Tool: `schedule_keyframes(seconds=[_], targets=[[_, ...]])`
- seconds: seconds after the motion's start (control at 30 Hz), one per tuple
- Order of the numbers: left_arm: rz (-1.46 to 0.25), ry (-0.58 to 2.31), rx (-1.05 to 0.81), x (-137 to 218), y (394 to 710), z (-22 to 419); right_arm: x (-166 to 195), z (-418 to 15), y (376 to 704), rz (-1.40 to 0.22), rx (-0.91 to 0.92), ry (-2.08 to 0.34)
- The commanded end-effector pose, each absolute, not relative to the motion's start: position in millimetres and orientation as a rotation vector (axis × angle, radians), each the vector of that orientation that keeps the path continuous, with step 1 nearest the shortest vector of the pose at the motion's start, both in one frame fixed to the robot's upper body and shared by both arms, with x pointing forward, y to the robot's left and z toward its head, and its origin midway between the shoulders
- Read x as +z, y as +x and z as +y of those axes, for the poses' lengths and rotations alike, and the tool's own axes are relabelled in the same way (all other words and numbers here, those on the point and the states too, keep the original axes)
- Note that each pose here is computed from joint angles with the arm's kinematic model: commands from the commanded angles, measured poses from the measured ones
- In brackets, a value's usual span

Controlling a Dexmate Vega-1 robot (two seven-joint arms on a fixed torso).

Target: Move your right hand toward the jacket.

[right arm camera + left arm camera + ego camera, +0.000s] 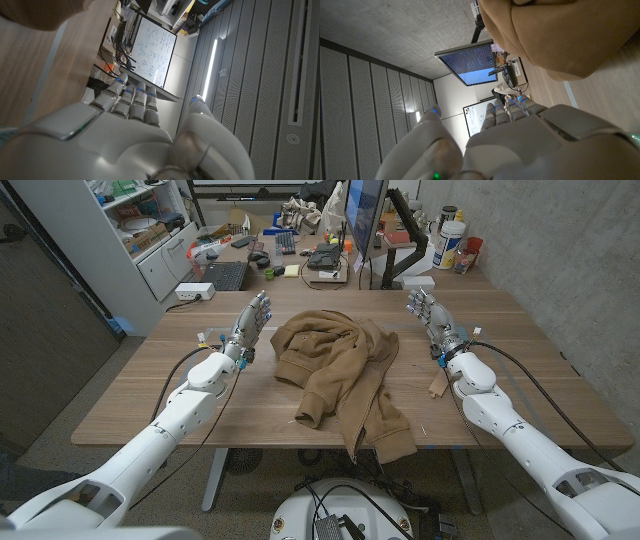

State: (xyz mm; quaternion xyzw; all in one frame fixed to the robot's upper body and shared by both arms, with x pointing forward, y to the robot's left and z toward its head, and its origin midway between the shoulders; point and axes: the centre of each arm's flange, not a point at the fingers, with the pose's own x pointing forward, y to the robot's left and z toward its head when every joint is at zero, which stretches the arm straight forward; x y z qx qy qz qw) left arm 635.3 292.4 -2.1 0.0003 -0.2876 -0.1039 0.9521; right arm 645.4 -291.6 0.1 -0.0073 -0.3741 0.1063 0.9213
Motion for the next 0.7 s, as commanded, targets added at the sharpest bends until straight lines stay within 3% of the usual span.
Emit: schedule_keyframes(seconds=[0.03,0.7], targets=[[-0.584,-0.003,-0.205,0.1,632.8,294.0,8.7,-286.4,638.6,-0.819,0.230,-0.062],[-0.590,-0.001,-0.208,5.7,629.3,293.8,20.5,-276.7,627.5,-0.875,0.270,-0.074]])
